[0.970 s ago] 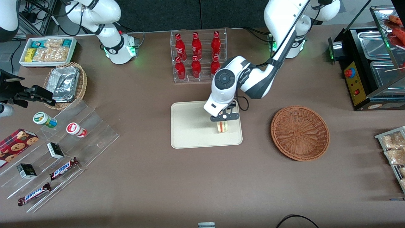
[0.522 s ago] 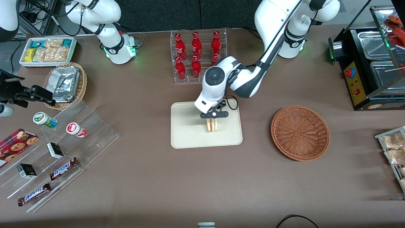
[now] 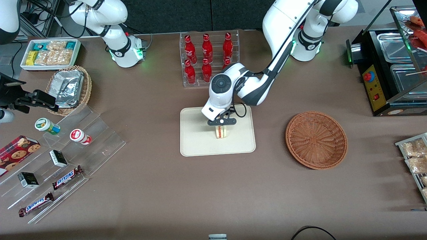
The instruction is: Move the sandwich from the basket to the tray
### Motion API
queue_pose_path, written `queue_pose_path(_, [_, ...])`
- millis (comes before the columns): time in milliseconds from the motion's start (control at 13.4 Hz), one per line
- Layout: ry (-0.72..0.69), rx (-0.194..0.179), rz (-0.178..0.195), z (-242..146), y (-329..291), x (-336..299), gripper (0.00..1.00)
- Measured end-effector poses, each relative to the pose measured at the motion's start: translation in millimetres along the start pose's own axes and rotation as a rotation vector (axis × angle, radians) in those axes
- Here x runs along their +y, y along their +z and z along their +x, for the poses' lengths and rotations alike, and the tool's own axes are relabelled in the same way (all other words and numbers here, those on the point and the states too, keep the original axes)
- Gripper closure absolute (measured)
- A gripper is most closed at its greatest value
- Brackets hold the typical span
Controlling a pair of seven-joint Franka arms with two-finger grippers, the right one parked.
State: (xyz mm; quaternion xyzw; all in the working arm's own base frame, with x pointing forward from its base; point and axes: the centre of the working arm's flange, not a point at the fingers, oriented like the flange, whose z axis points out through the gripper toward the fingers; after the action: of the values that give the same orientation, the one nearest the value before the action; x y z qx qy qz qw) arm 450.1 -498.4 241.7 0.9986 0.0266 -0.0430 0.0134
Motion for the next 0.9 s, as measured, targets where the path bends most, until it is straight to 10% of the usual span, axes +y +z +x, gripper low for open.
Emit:
queue_pose_path(597, [-0.012, 0.003, 0.007, 11, -29, 3, 0.01])
queue_pose_path(896, [-0.077, -0.015, 0.004, 30, -111, -21, 0.01])
